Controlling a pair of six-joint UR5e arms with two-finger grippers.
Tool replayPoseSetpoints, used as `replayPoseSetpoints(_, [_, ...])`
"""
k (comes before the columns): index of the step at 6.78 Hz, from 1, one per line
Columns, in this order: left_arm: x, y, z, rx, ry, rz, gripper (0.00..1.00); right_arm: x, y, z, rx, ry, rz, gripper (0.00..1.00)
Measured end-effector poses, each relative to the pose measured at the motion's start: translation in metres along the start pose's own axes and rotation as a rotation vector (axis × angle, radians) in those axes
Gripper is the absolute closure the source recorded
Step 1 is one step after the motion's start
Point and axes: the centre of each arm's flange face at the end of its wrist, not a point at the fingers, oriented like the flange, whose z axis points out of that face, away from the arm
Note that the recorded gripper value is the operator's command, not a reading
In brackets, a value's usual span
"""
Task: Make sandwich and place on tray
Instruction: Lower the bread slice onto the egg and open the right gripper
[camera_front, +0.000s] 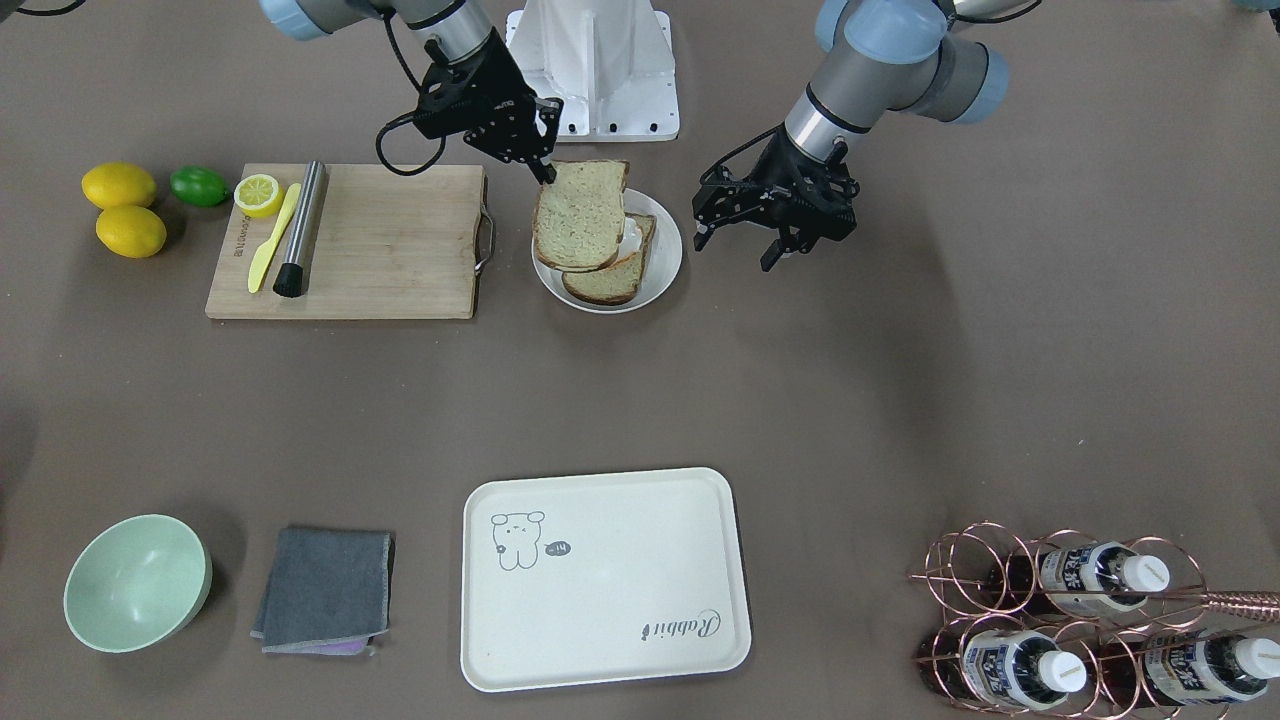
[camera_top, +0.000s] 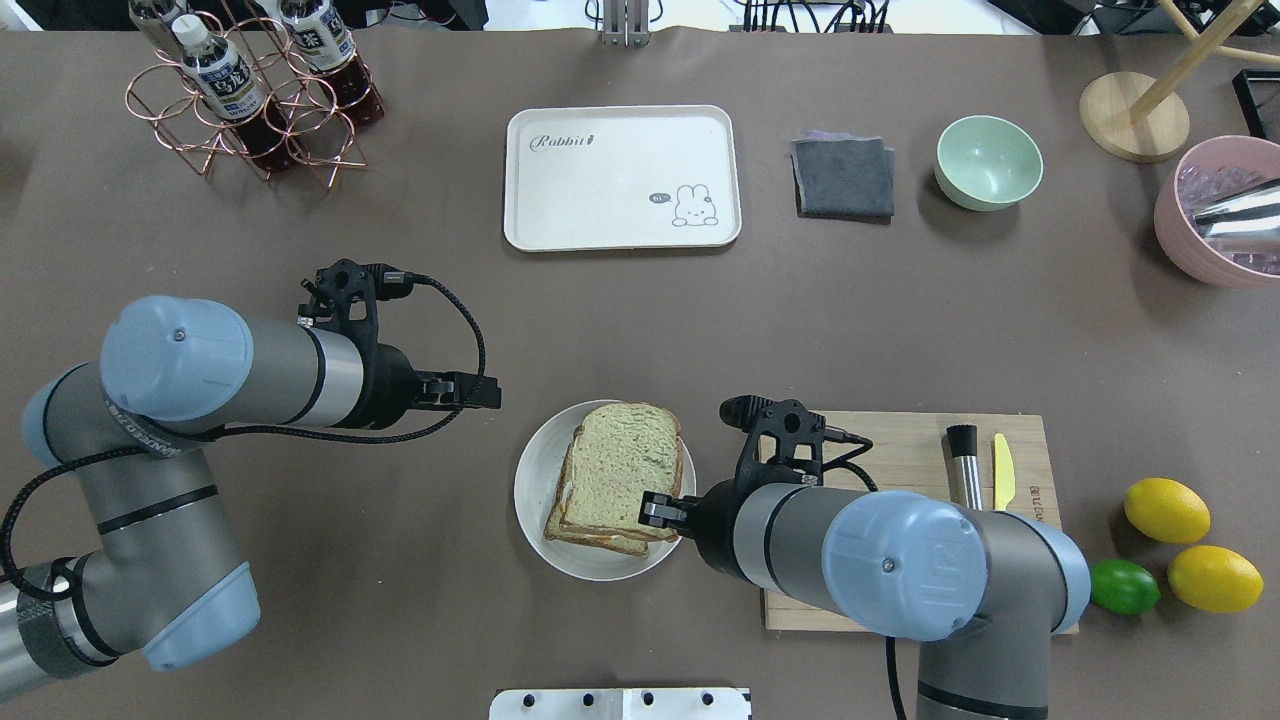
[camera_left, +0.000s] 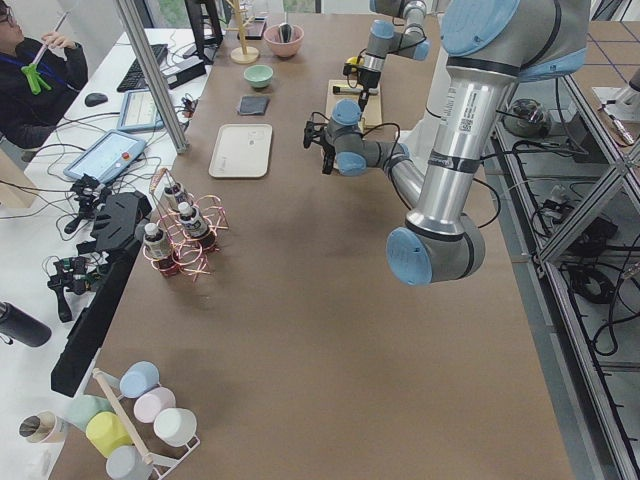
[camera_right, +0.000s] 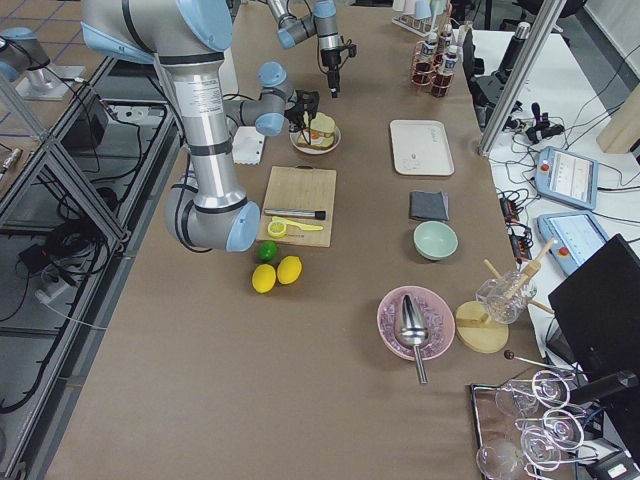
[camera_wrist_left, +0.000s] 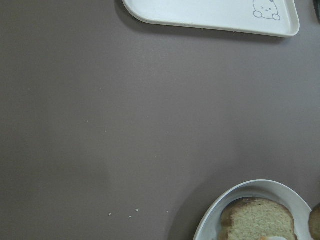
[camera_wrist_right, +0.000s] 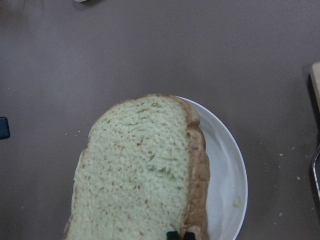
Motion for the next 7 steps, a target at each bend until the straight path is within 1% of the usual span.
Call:
replayPoseSetpoints(2, [-0.002, 0.000, 0.000, 0.000, -0.002, -0.001, 0.02, -0.008, 0.012, 0.019, 0.028, 0.019, -0.004, 1.00])
replayPoseSetpoints(7, [-0.002, 0.000, 0.001, 0.000, -0.003, 0.000, 0.02, -0.006, 0.021, 0.045, 0.058, 0.057, -0.009, 1.00])
